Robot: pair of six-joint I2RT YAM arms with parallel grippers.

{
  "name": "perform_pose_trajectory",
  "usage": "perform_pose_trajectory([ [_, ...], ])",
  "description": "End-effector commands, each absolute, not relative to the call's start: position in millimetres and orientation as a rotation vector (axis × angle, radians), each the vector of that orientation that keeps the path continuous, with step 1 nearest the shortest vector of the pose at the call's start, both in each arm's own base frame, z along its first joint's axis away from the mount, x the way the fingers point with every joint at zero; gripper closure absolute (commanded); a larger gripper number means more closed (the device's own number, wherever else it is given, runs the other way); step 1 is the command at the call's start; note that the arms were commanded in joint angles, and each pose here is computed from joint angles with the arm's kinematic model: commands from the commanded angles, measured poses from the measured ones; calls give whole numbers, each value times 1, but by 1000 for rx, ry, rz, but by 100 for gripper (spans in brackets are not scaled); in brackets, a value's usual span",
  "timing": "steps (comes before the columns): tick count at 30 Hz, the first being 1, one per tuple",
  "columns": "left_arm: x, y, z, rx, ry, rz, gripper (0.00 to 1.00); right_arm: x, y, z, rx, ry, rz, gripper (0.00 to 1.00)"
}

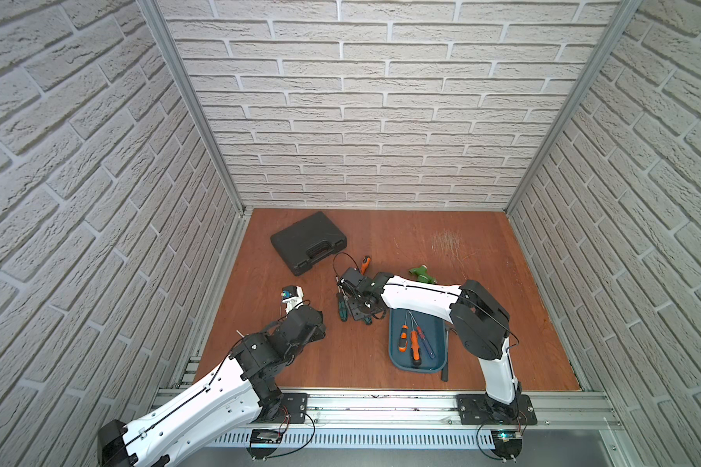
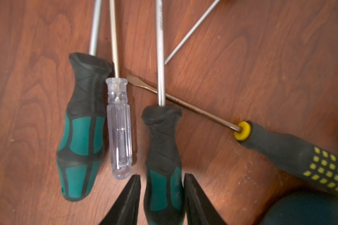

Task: Put the screwdriver on the desktop into the storage box
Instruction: Pick up the screwdriver from the center of the board.

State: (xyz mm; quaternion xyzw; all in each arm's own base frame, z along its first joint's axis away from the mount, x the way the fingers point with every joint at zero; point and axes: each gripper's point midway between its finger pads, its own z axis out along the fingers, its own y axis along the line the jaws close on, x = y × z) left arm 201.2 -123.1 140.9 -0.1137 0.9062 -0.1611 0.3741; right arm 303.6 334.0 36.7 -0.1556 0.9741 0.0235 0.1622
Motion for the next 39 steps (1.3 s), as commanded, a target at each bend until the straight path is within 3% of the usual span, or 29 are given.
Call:
perform_pose_trajectory([
  [1, 209, -119, 136, -284, 2310, -365, 59, 310, 334, 42, -393, 2745, 83, 64],
  [17, 207, -88, 132, -417, 2259, -374, 61, 305, 331, 18, -398, 2804, 36, 62],
  [23, 210, -91, 130, -408, 2264, -370, 61, 306, 332, 24, -389, 2792, 48, 68],
  [25, 210, -90, 129, -412, 2267, -371, 61, 306, 332, 26, -393, 2787, 44, 75],
  [28, 209, -90, 127, -420, 2266, -378, 61, 308, 333, 37, -383, 2764, 68, 80],
  [39, 210, -90, 122, -446, 2266, -393, 61, 282, 324, 132, -314, 2611, 234, 80],
])
